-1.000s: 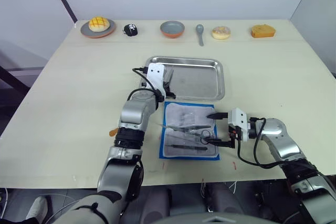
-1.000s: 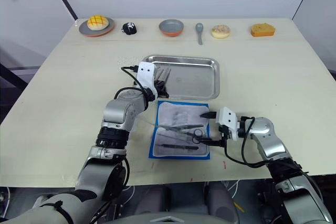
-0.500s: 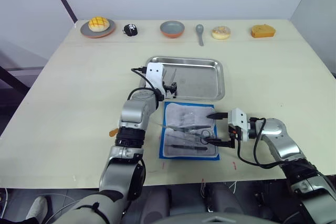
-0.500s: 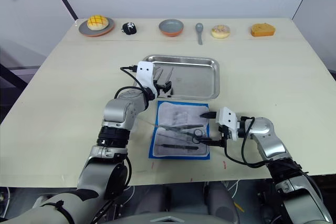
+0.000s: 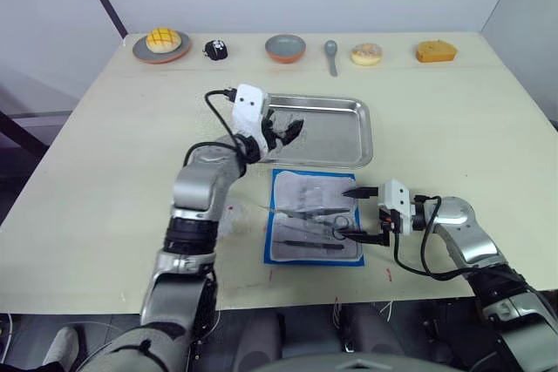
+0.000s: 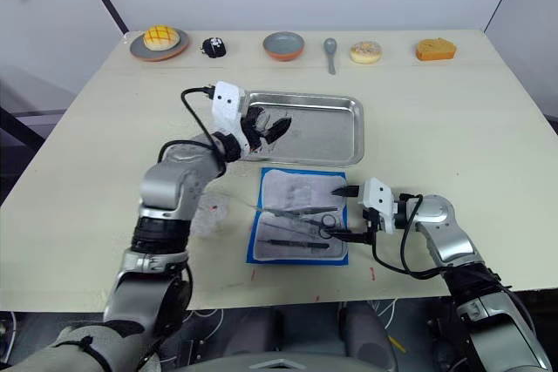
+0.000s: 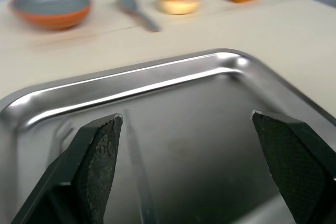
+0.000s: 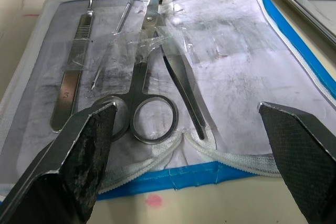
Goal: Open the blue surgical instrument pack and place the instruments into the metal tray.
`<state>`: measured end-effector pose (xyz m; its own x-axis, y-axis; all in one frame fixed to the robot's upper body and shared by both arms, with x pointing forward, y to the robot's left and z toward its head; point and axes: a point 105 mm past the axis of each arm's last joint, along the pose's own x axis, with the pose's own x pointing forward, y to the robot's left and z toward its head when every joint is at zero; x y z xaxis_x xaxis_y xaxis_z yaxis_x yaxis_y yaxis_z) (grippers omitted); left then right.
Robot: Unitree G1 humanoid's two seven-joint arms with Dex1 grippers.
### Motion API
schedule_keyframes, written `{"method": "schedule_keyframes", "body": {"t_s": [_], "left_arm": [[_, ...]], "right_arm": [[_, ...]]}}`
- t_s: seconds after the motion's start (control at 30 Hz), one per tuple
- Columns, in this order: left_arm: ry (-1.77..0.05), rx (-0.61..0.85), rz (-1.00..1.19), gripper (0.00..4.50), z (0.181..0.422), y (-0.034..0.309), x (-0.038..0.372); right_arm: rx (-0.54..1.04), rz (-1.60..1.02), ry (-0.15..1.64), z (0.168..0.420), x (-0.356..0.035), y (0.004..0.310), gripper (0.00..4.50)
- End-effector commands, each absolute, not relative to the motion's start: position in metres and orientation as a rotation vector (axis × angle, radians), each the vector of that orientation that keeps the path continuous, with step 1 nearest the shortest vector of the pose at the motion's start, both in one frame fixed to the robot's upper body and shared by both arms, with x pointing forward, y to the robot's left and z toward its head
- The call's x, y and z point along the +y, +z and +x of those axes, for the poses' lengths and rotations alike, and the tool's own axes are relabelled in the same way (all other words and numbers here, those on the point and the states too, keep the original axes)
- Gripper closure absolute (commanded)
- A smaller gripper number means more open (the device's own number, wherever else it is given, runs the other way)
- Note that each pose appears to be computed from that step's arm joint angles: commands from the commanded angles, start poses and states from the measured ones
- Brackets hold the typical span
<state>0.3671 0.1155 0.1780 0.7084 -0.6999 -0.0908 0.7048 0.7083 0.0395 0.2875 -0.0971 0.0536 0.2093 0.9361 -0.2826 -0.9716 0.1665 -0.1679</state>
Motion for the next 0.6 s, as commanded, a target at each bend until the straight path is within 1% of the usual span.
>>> {"method": "schedule_keyframes", "body": {"t_s": [0.03, 0.17, 0.3, 0.33, 0.37, 0.6], "left_arm": [[-1.028, 0.027, 0.194, 0.32, 0.338, 0.193, 0.127], [-1.282, 0.073, 0.380, 0.32, 0.310, 0.195, 0.166], [-1.460, 0.116, 0.511, 0.32, 0.291, 0.193, 0.191], [-1.487, 0.138, 0.557, 0.32, 0.287, 0.190, 0.197], [-1.501, 0.159, 0.589, 0.15, 0.284, 0.187, 0.202], [-1.524, 0.176, 0.627, 0.15, 0.283, 0.191, 0.215]], "right_arm": [[0.352, -0.358, 1.366, 0.269, -0.106, 0.004, 0.00], [0.349, -0.359, 1.367, 0.269, -0.106, 0.004, 0.00], [0.349, -0.360, 1.369, 0.269, -0.107, 0.004, 0.00], [0.350, -0.361, 1.370, 0.269, -0.107, 0.004, 0.00], [0.350, -0.361, 1.370, 0.269, -0.107, 0.004, 0.00], [0.352, -0.360, 1.369, 0.267, -0.109, 0.004, 0.00]]}}
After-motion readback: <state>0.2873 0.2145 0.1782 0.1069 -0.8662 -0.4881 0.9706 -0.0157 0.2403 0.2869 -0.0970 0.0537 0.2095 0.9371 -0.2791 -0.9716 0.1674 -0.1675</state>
